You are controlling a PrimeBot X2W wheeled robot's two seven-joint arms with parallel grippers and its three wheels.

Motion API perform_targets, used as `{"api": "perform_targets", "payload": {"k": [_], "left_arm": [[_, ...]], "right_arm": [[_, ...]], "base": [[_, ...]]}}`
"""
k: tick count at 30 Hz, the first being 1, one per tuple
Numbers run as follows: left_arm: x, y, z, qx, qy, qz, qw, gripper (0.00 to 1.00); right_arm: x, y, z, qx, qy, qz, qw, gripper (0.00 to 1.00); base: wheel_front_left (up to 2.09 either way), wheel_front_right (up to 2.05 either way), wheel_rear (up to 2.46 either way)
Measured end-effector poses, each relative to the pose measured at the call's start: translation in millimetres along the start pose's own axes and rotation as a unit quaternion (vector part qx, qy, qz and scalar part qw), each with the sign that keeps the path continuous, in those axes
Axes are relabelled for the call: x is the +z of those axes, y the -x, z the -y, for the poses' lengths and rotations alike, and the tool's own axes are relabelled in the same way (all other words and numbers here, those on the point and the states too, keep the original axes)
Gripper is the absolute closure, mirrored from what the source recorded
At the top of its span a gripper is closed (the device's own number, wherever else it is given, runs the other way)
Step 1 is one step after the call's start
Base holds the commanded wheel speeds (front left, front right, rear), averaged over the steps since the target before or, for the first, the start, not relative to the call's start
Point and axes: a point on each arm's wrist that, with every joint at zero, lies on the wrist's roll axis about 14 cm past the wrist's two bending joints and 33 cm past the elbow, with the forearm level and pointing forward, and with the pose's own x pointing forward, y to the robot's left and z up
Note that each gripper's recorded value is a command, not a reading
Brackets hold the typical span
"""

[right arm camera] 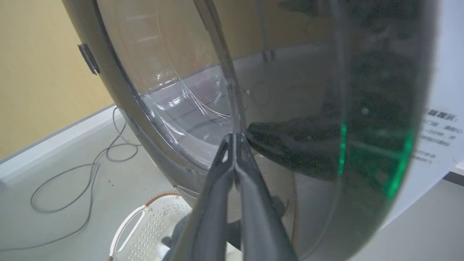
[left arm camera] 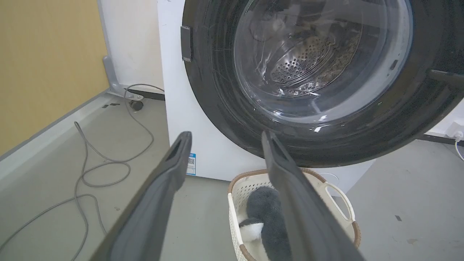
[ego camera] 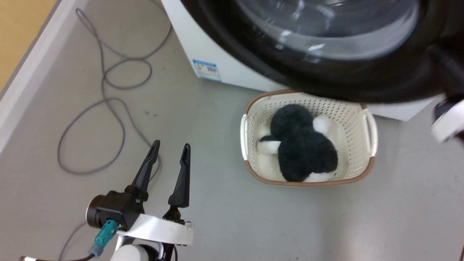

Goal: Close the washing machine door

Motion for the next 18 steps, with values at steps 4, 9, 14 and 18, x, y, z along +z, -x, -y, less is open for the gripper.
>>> {"api": "perform_targets", "payload": {"k": [4, 9, 14, 18], "left_arm": [[-4, -3, -3, 0.008, 0.004, -0.005, 1.0, 0.0], [-8, -5, -6, 0.016, 0.004, -0.012, 1.0, 0.0], [-8, -5, -7, 0.02, 0.005, -0.012, 1.0, 0.0], [-6, -5, -7, 0.02, 0.006, -0.009, 1.0, 0.0]], "right_arm": [[3, -20, 24, -0.027, 0.002, -0.005, 1.0, 1.0], [10, -43, 52, -0.071, -0.024, 0.003, 0.997, 1.0], [1, -53, 48, -0.075, -0.041, -0.01, 0.996, 1.0], [2, -52, 47, -0.08, -0.041, -0.012, 0.996, 1.0]], "base": [[0.0, 0.0, 0.0], [0.0, 0.0, 0.0], [0.0, 0.0, 0.0], [0.0, 0.0, 0.0]]}}
